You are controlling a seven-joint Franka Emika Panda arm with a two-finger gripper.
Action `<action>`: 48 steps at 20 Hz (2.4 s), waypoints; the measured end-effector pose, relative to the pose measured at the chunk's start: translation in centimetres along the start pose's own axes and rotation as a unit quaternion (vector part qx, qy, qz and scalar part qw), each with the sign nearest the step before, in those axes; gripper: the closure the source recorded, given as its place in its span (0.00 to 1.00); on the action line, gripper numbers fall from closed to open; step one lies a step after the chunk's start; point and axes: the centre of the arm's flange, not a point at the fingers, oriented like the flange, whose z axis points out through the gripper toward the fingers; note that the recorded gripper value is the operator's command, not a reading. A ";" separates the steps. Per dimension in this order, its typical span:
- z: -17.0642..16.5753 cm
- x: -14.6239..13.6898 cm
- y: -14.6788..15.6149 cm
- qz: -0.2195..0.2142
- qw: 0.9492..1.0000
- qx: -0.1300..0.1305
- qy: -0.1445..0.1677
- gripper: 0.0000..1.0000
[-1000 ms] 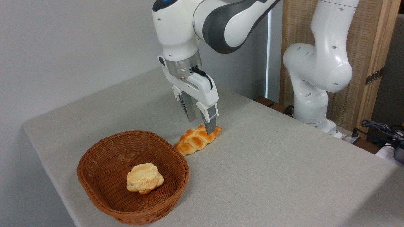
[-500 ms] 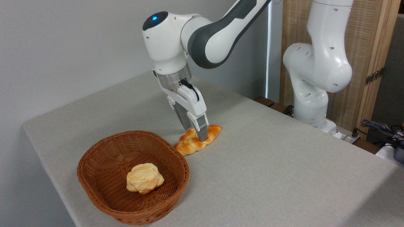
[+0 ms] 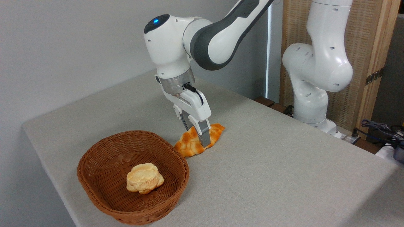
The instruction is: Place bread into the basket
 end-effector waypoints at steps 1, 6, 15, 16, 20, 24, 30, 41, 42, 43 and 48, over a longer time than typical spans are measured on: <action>0.0 0.0 -0.1 -0.001 1.000 0.000 0.000 0.97; 0.0 -0.1 -0.1 -0.001 1.000 0.000 0.000 0.98; -0.1 -0.1 -0.2 -0.001 1.000 0.001 0.000 0.98; -0.1 -0.1 -0.2 -0.002 1.000 0.002 0.001 0.97; -0.8 -0.3 -0.1 -0.001 1.000 0.003 0.001 0.96; -4.6 -1.1 1.1 0.003 1.000 0.003 -0.002 0.92; -12.3 -0.1 1.8 0.009 0.997 0.033 0.064 0.81; -9.7 8.7 -7.1 -0.041 0.970 0.088 0.222 0.06; -9.6 8.7 -7.9 -0.051 0.967 0.090 0.234 0.02; -9.5 8.7 -8.4 -0.057 0.964 0.093 0.241 0.00; -8.9 8.8 -9.2 -0.063 0.964 0.095 0.242 0.00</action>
